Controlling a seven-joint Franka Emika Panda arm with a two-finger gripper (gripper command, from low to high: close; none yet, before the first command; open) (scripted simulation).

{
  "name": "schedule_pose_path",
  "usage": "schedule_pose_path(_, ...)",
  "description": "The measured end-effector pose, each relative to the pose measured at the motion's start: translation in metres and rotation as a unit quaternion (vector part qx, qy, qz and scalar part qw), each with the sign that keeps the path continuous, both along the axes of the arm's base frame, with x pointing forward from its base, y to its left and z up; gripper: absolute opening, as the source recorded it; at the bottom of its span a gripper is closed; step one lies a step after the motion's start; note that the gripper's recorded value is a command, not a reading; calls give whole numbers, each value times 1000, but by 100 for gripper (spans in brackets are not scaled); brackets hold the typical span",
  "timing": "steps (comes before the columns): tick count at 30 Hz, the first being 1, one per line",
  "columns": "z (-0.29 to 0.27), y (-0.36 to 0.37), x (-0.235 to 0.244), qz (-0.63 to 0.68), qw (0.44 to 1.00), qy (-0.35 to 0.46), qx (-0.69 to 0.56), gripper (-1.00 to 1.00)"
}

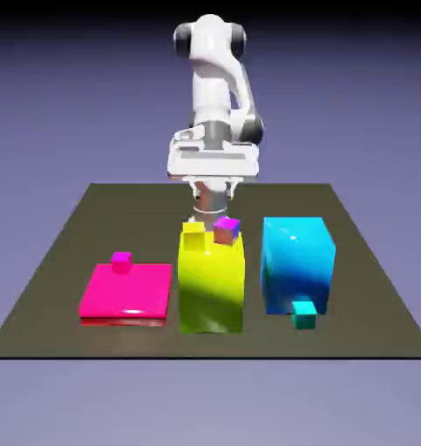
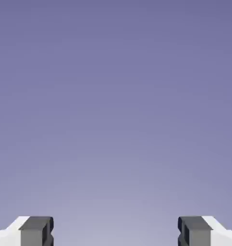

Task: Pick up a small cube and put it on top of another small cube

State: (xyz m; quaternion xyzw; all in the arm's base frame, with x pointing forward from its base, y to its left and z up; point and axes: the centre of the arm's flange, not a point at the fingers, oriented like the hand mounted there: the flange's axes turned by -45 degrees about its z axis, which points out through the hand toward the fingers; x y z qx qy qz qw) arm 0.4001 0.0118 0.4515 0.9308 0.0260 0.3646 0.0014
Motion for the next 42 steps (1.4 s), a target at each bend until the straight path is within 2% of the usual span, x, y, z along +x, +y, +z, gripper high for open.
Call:
schedule_pose_path(9,-66,65,67,6,982,189,19,0)
schedule_pose_path(18,-155,144,102,5,927,374,15,0)
schedule_pose_path(28,-265,232,96,-6,827,562,-14,0)
schedule_pose_path(30,-273,238,94,-7,818,575,-18,0)
schedule_pose_path(33,-328,237,75,-8,818,575,-17,0)
schedule_pose_path(34,-337,237,71,-8,818,575,-18,-100)
schedule_pose_path(36,-337,237,71,-8,818,575,-17,-100)
schedule_pose_path(42,-243,218,100,25,815,579,-17,-100)
